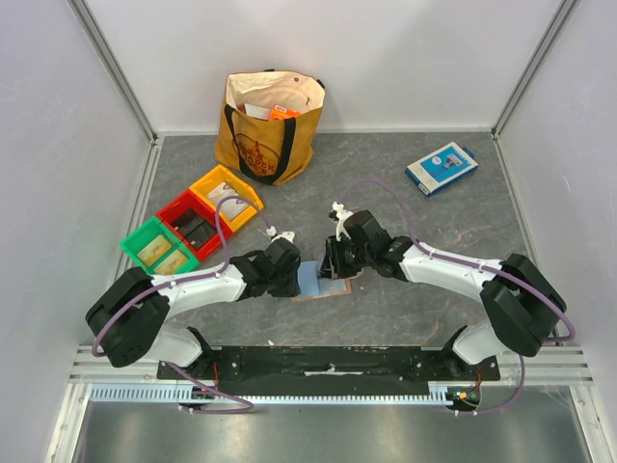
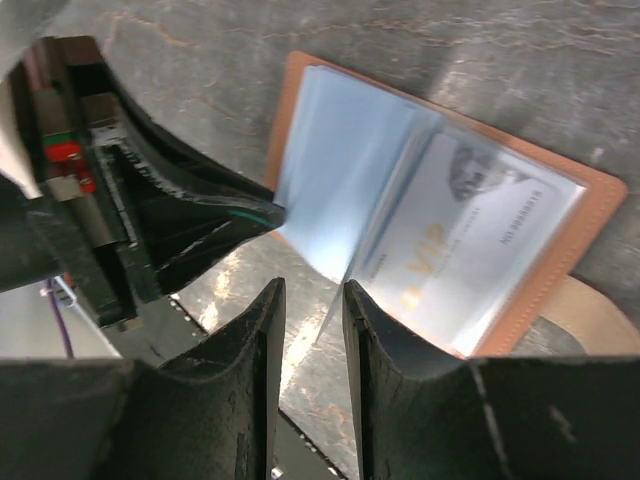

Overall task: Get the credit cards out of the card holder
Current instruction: Remove the credit card from the card holder.

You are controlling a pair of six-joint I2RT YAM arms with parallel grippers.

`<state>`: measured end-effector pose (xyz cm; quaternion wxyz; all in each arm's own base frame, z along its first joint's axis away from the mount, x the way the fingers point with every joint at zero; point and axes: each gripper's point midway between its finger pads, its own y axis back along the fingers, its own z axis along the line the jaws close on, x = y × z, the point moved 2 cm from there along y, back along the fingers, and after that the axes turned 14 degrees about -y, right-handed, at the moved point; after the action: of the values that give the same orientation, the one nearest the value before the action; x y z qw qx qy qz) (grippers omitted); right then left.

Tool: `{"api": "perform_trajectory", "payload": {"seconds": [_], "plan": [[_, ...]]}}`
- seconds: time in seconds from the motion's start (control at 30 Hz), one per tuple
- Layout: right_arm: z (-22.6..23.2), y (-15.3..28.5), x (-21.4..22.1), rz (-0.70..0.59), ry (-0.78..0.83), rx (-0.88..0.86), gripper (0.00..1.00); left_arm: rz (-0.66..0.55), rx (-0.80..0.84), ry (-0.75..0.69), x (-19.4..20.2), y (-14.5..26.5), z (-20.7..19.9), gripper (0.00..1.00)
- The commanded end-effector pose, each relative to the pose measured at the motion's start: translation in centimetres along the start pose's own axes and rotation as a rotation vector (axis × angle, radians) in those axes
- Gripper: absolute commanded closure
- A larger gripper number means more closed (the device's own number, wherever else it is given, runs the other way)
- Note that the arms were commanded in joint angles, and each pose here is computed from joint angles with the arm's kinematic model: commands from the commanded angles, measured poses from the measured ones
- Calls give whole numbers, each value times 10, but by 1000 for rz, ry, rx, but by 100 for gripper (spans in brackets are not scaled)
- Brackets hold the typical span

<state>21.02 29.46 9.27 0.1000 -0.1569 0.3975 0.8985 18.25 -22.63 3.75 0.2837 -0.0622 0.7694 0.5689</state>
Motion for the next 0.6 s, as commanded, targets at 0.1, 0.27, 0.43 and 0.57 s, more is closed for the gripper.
{"api": "perform_trajectory", "payload": {"seconds": [0.1, 0.27, 0.43, 0.57], "plan": [[41, -6, -1, 63, 15, -189, 60, -30, 25, 62, -5, 3, -10, 78], [48, -22, 4, 111, -4, -242, 51, -87, 27, 162, -4, 14, -5, 77], [44, -26, 1, 124, 52, -214, 42, -134, 4, 239, 5, 28, 8, 75], [29, -16, -19, 66, 24, -177, 41, -195, 22, 247, -1, 44, 10, 73]]}}
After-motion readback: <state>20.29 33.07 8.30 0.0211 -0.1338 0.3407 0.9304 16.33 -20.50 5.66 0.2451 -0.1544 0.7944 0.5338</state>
